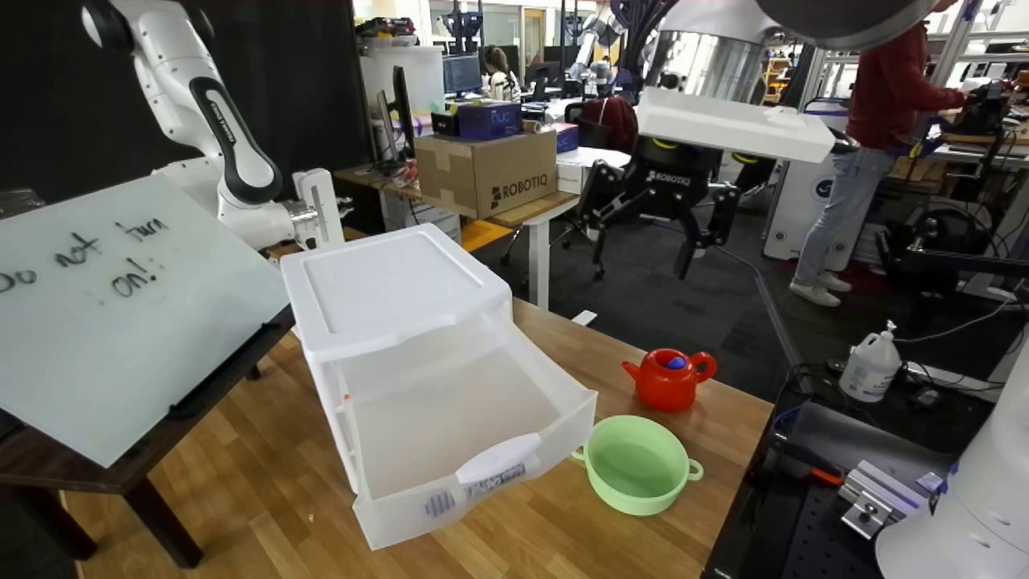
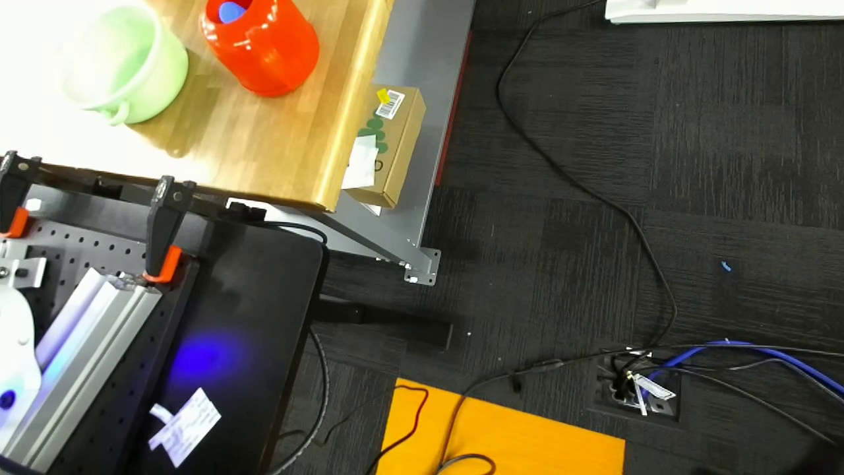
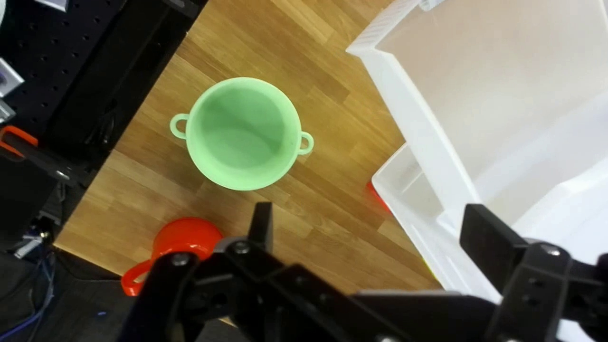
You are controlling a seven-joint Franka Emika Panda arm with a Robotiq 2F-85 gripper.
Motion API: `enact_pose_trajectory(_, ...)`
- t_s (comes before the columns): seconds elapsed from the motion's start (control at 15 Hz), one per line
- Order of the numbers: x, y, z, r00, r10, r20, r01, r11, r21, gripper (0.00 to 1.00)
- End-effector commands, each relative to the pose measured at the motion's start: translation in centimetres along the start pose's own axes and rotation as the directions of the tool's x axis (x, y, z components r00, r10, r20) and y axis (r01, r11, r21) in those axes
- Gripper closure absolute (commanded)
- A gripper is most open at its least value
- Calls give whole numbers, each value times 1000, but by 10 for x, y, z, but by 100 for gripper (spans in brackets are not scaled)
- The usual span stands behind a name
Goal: Pick the green pot and put it in the drawer on the table
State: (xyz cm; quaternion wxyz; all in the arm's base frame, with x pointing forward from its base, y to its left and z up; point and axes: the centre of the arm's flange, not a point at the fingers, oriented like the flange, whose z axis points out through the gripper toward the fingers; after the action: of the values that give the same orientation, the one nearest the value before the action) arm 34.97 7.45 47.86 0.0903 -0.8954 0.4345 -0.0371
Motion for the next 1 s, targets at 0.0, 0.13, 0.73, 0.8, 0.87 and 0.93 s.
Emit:
enact_pose_trajectory(0.0,-5,30,3,989,149,-15,-149,988,38,0)
enact_pose_trajectory(0.13,-6,35,3,987,160,-22,-157,984,84,0)
enact_pose_trajectory(0.73,-5,32,1,990,141,-24,-140,989,58,0)
enact_pose_trajectory(0.8,-5,32,1,990,141,-24,-140,989,58,0)
enact_pose_trajectory(0.87,-5,32,1,990,141,-24,-140,989,58,0)
enact_pose_trajectory(0.93,-1,33,1,986,164,-35,-161,985,57,0)
